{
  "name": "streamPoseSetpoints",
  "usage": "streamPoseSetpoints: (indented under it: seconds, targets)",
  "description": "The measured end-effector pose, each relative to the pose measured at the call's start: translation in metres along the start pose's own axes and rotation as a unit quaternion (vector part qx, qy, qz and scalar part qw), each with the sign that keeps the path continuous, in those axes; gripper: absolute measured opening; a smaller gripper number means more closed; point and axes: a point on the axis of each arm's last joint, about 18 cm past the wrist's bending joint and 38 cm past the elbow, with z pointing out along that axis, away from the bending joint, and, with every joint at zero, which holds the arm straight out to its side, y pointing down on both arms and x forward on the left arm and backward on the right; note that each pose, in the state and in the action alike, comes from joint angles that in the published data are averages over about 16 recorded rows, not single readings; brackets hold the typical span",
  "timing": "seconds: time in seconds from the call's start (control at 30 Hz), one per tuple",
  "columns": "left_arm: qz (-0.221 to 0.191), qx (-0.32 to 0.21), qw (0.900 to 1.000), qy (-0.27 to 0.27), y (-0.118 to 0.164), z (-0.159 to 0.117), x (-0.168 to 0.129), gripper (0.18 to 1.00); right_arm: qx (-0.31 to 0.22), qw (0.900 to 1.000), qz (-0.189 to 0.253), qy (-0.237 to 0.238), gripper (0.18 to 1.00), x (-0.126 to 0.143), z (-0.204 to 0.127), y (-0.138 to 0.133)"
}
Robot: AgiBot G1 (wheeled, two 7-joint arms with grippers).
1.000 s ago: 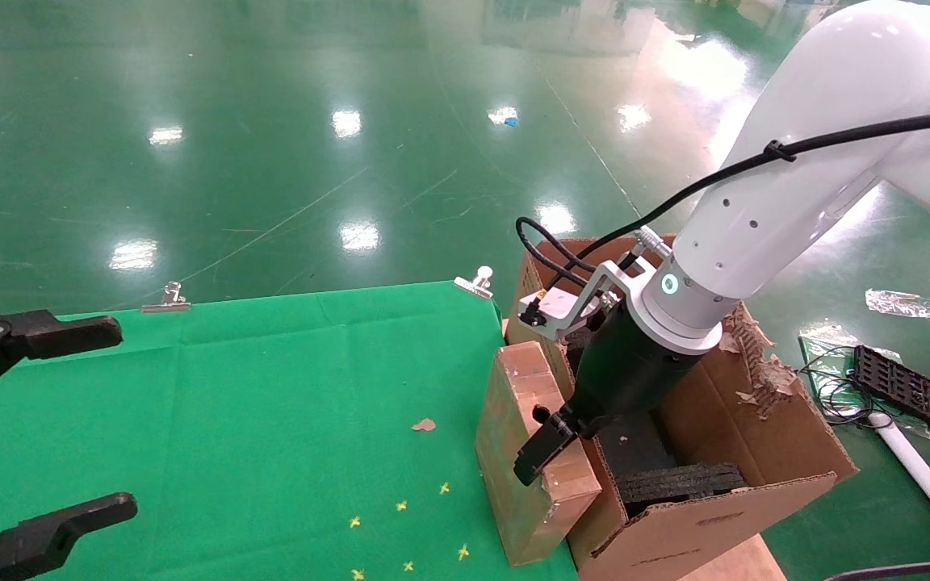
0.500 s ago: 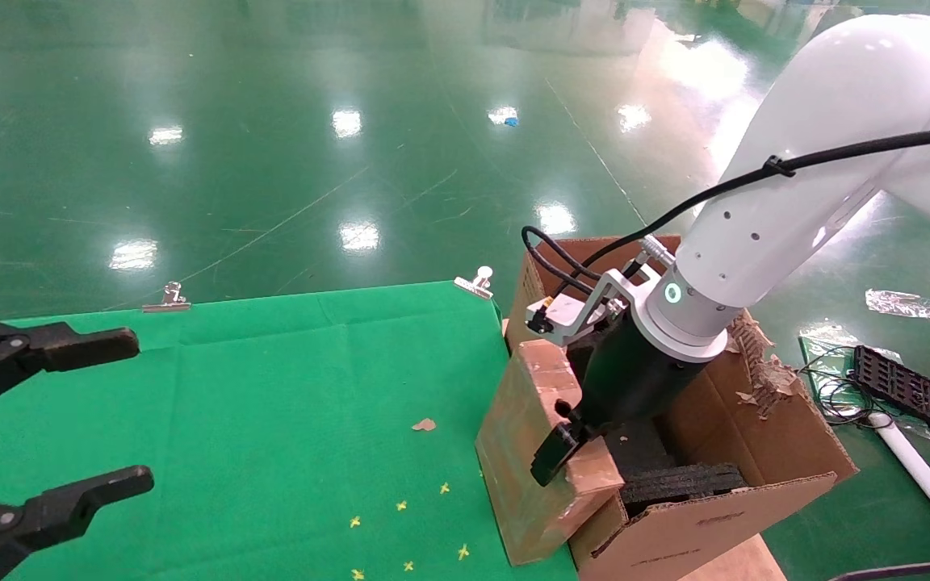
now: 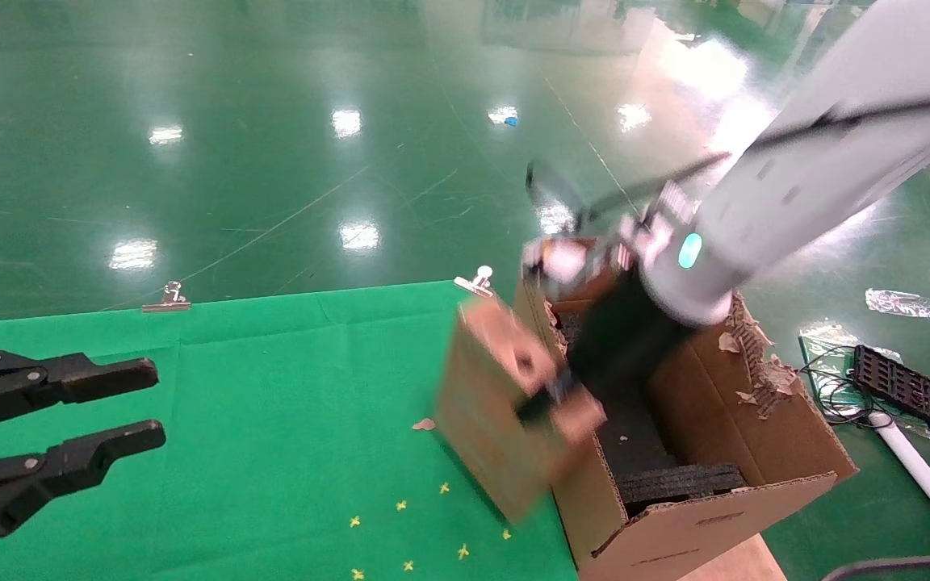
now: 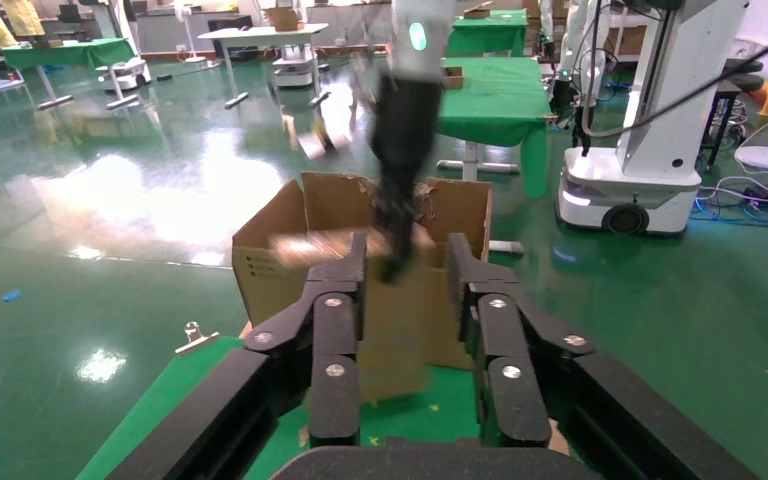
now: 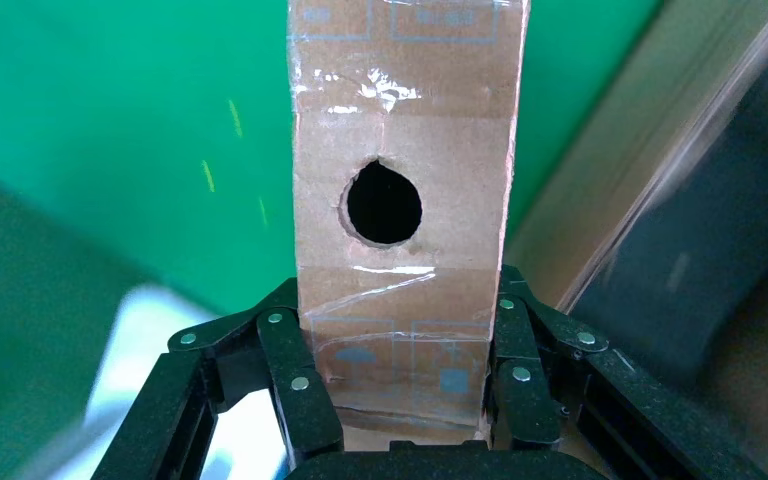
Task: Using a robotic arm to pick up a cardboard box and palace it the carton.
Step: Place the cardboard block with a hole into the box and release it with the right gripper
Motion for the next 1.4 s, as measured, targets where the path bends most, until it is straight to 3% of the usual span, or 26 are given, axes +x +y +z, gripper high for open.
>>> streamPoseSetpoints:
  seconds: [0.27, 0.47, 0.83, 1.1, 1.4]
  targets:
    - [0.000, 0.000, 1.0000, 0.000, 0.000, 0.000, 0.000, 0.318, 0.143, 0.989, -0.009, 0.044, 0.346, 0.037, -0.080, -0.029]
    - [0.000, 0.000, 1.0000, 0.000, 0.000, 0.000, 0.000, 0.246, 0.182, 0.978, 0.017, 0.097, 0.340, 0.078, -0.123, -0.016]
    - [0.000, 0.000, 1.0000, 0.000, 0.000, 0.000, 0.000, 0.195, 0.123, 0.976, 0.105, 0.145, 0.337, 0.137, -0.127, 0.057]
    - [0.000, 0.000, 1.0000, 0.000, 0.000, 0.000, 0.000, 0.192, 0.065, 0.975, 0.159, 0.138, 0.335, 0.157, -0.101, 0.102]
    - [0.000, 0.000, 1.0000, 0.000, 0.000, 0.000, 0.000, 0.206, 0.017, 0.971, 0.196, 0.137, 0.335, 0.174, -0.071, 0.128]
